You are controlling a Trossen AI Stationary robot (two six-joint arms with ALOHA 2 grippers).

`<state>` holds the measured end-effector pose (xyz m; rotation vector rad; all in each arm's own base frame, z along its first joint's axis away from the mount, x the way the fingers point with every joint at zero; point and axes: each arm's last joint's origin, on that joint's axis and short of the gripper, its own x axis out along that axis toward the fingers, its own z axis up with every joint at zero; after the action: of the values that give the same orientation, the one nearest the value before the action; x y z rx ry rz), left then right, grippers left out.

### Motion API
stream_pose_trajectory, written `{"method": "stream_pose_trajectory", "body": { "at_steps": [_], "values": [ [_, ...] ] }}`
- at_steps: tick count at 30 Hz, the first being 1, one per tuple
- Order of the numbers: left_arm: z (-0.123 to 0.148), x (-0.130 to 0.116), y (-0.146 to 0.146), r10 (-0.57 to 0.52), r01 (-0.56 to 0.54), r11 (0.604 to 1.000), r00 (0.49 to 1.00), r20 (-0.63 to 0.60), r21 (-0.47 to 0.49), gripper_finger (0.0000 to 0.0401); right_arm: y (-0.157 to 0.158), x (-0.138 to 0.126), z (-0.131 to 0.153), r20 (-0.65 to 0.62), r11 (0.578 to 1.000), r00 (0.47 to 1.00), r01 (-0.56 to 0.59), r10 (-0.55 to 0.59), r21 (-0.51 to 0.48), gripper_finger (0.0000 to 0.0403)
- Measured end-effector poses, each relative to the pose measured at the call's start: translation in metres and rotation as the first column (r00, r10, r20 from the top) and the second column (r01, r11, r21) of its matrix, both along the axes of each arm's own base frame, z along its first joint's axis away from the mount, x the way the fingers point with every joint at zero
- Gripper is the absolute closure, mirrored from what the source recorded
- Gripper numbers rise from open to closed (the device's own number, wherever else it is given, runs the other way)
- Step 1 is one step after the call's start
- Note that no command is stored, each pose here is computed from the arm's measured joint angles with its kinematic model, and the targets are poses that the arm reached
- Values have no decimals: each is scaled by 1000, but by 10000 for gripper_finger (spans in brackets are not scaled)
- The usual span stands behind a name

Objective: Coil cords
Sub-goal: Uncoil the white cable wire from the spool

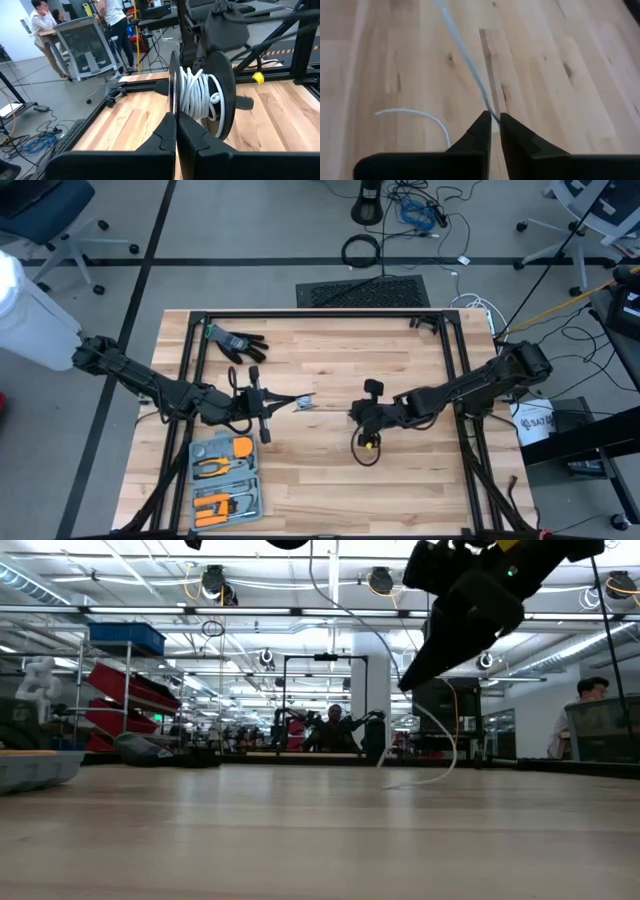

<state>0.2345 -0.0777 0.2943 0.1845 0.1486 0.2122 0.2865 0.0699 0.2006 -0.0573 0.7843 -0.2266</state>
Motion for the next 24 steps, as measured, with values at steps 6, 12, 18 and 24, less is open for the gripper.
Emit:
{"method": "stream_pose_trajectory", "body": {
  "at_steps": [6,12,18,24],
  "values": [
    [0,0,0,1,-1,1000,1000,-1,1,401,9,-13,7,-89,996,995,-50,44,-68,330],
    [0,0,0,2,-2,1000,1000,-4,2,401,15,-2,18,87,999,996,-19,22,-40,269],
    [0,0,0,4,-4,1000,1000,-2,3,401,24,14,42,344,989,930,-147,129,26,235],
    [1,0,0,4,-4,1000,1000,8,-2,401,26,24,58,527,989,842,-147,115,20,228]
  ]
}}
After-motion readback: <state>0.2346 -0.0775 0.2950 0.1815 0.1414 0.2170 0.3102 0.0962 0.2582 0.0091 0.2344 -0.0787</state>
